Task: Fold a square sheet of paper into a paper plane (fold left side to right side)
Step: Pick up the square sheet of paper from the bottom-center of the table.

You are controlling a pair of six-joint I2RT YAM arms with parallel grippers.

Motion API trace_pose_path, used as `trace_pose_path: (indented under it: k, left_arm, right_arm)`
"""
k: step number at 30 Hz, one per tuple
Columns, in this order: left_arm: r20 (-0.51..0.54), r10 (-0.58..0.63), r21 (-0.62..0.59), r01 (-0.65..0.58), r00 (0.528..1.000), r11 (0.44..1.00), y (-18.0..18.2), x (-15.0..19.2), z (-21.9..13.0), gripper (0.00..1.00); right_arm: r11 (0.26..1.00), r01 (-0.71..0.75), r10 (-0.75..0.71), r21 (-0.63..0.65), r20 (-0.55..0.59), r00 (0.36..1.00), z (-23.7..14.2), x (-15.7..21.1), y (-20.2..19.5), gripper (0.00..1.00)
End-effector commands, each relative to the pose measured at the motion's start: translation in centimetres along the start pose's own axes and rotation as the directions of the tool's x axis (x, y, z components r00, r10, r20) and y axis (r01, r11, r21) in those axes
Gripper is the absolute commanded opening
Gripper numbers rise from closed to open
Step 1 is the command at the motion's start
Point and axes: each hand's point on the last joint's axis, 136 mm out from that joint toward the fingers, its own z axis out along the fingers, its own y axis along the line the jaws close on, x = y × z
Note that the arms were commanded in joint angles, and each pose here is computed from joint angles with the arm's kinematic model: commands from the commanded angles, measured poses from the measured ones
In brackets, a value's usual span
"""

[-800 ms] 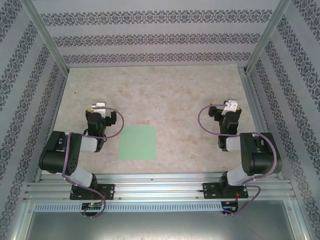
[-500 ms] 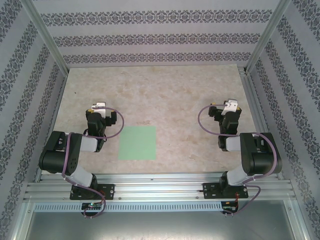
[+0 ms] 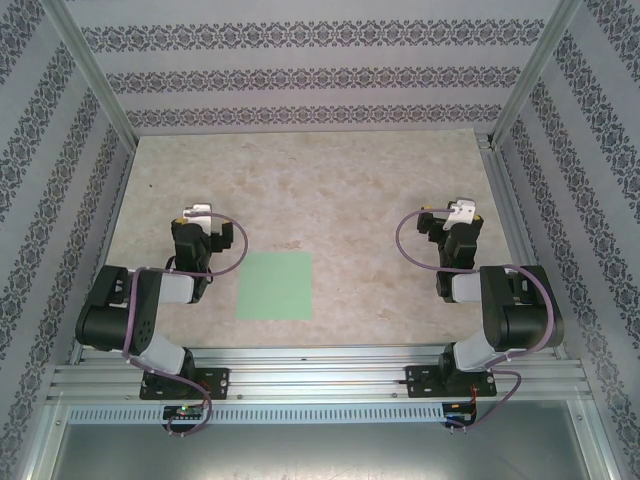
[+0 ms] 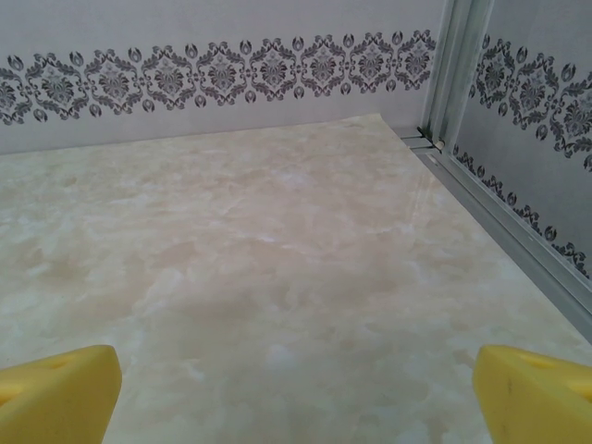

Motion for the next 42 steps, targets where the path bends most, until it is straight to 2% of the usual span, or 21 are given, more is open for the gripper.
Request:
trace_pose_path:
  k: [1, 4, 6, 7, 10, 12, 15, 19, 23, 28, 33, 37, 42]
  left_arm:
    - [0.006, -0.071, -0.047, 0.071, 0.997, 0.996, 1.6, -4.9, -1.8, 1.0]
    - [-0.112, -0.225, -0.051, 0.22, 0.968, 0.974, 1.6, -6.3, -4.0, 1.0]
    - [-0.239, -0.341, -0.03, 0.344, 0.909, 0.938, 0.4, -5.6, -5.4, 1.0]
    - [-0.304, -0.355, 0.003, 0.373, 0.884, 0.928, -0.6, -5.0, -5.9, 1.0]
    - [-0.517, -0.378, 0.054, 0.47, 0.768, 0.881, -3.6, -2.2, -7.6, 1.0]
    - [-0.645, -0.366, 0.08, 0.535, 0.671, 0.841, -5.8, 0.0, -9.1, 1.0]
    - [-0.756, -0.329, 0.111, 0.607, 0.565, 0.787, -8.3, 2.3, -11.3, 0.98]
    - [-0.833, -0.304, 0.106, 0.672, 0.463, 0.733, -10.1, 4.4, -13.3, 0.89]
    - [-0.874, -0.27, 0.111, 0.707, 0.403, 0.698, -11.6, 5.9, -14.6, 0.81]
    - [-0.9, -0.232, 0.104, 0.7, 0.368, 0.706, -12.5, 8.1, -15.6, 0.74]
    - [-0.914, -0.223, 0.092, 0.707, 0.339, 0.701, -13.4, 10.0, -15.8, 0.71]
    - [-0.929, -0.184, 0.086, 0.669, 0.322, 0.738, -14.1, 11.8, -15.9, 0.71]
    - [-0.931, -0.168, 0.077, 0.625, 0.324, 0.777, -14.2, 12.9, -15.8, 0.69]
  right_arm:
    - [0.998, -0.022, 0.022, 0.065, -0.002, 1.0, -0.8, -2.9, -0.8, 0.98]
    - [0.994, -0.1, 0.107, 0.054, -0.161, 0.981, -1.8, -3.9, -0.3, 0.98]
    - [0.989, -0.148, 0.146, 0.014, -0.276, 0.95, -2.8, -3.7, 1.5, 0.98]
    - [0.986, -0.168, 0.163, 0.01, -0.322, 0.933, -3.3, -3.3, 2.2, 0.98]
    - [0.973, -0.228, 0.183, -0.045, -0.452, 0.873, -5.2, -1.7, 6.0, 0.98]
    - [0.96, -0.262, 0.171, -0.104, -0.521, 0.836, -6.7, -0.7, 9.4, 0.98]
    - [0.944, -0.273, 0.114, -0.186, -0.592, 0.798, -8.7, 0.6, 14.8, 0.98]
    - [0.923, -0.238, -0.018, -0.303, -0.651, 0.759, -11.4, 2.4, 22.5, 0.98]
    - [0.905, -0.187, -0.148, -0.382, -0.697, 0.702, -12.7, 4.9, 28.6, 0.95]
    - [0.898, -0.18, -0.211, -0.401, -0.752, 0.624, -13.1, 8.6, 33.8, 0.92]
    - [0.902, -0.139, -0.257, -0.408, -0.768, 0.586, -13.3, 10.9, 36.1, 0.93]
    - [0.909, -0.123, -0.276, -0.399, -0.794, 0.541, -13.5, 12.9, 36.7, 0.94]
    - [0.892, -0.17, -0.297, -0.419, -0.827, 0.477, -15.3, 14.8, 38.0, 0.92]
